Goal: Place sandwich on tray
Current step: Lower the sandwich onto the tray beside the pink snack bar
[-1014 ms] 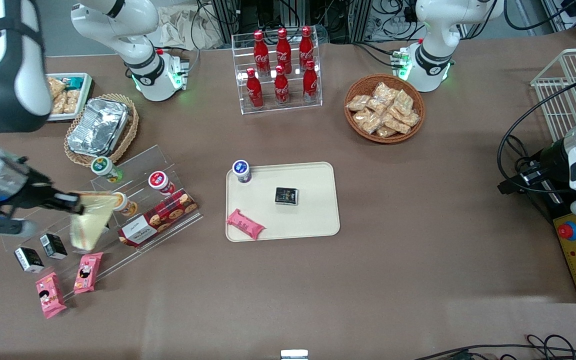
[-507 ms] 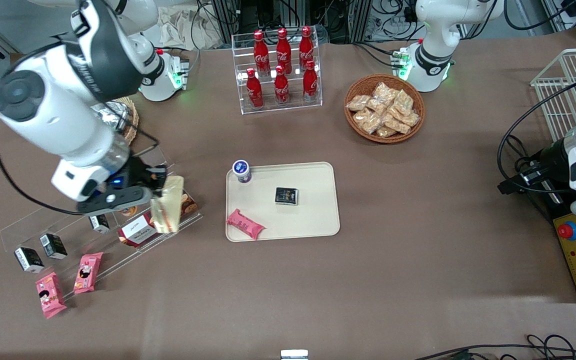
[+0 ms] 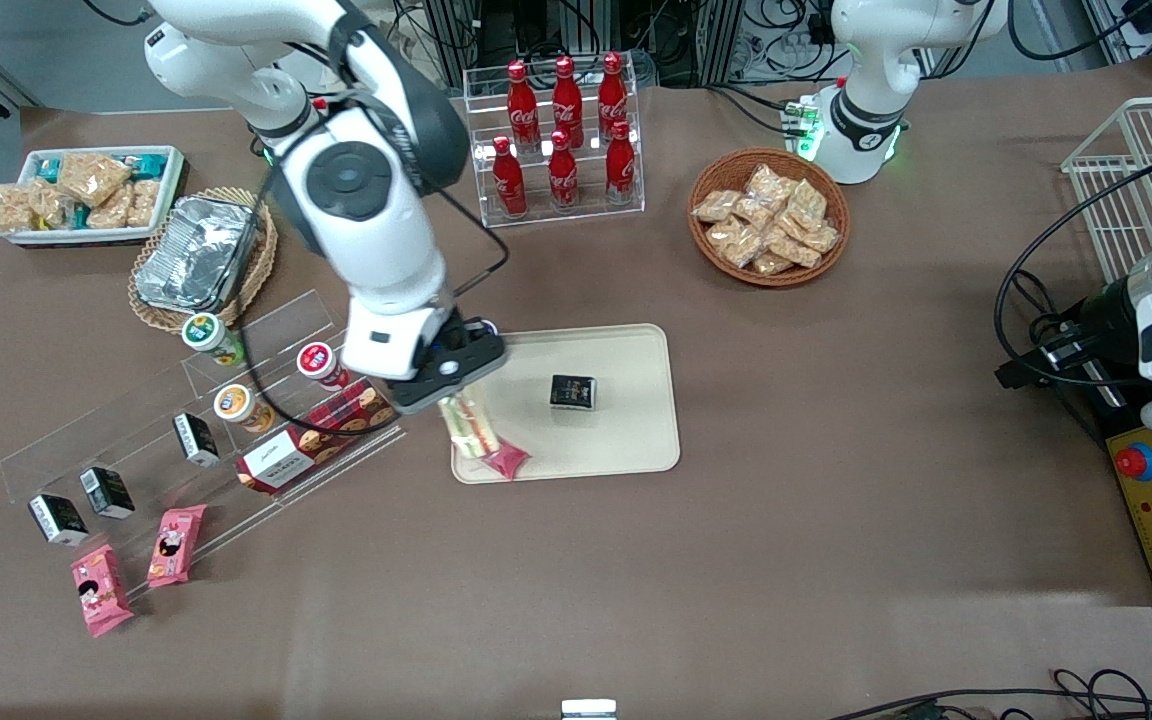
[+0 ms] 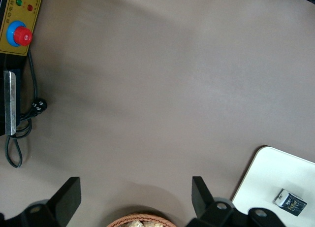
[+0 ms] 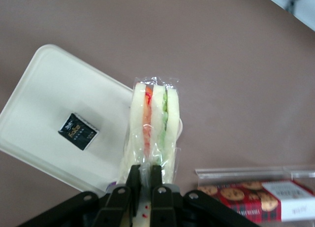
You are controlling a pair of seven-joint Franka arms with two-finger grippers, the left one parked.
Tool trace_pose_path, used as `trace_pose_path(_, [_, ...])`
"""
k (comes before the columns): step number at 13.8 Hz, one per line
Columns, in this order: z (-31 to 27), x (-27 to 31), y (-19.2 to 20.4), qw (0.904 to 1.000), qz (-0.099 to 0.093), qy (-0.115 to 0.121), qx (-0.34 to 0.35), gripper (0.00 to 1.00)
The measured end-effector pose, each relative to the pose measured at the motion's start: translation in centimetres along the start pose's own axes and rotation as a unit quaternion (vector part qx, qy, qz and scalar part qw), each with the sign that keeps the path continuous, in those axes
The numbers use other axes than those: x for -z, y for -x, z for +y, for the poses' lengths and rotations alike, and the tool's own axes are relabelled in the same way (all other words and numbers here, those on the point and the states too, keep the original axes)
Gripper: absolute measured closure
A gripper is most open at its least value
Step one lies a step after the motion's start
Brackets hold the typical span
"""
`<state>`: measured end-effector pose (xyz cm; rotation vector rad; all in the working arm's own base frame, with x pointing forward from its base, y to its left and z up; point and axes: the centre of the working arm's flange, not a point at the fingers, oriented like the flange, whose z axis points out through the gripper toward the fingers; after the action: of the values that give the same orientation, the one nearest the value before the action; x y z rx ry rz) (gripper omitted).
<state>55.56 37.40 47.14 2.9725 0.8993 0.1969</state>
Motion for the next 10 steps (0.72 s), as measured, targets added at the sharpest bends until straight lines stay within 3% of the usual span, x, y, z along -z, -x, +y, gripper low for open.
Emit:
trace_pose_path(4, [-2.8, -3.5, -1.5, 0.9959, 0.028, 0.001, 0.086, 0.87])
trace_pose_path(10, [-12.1, -14.9, -2.1, 0.9852, 0.045, -0.005, 0.166, 0.86])
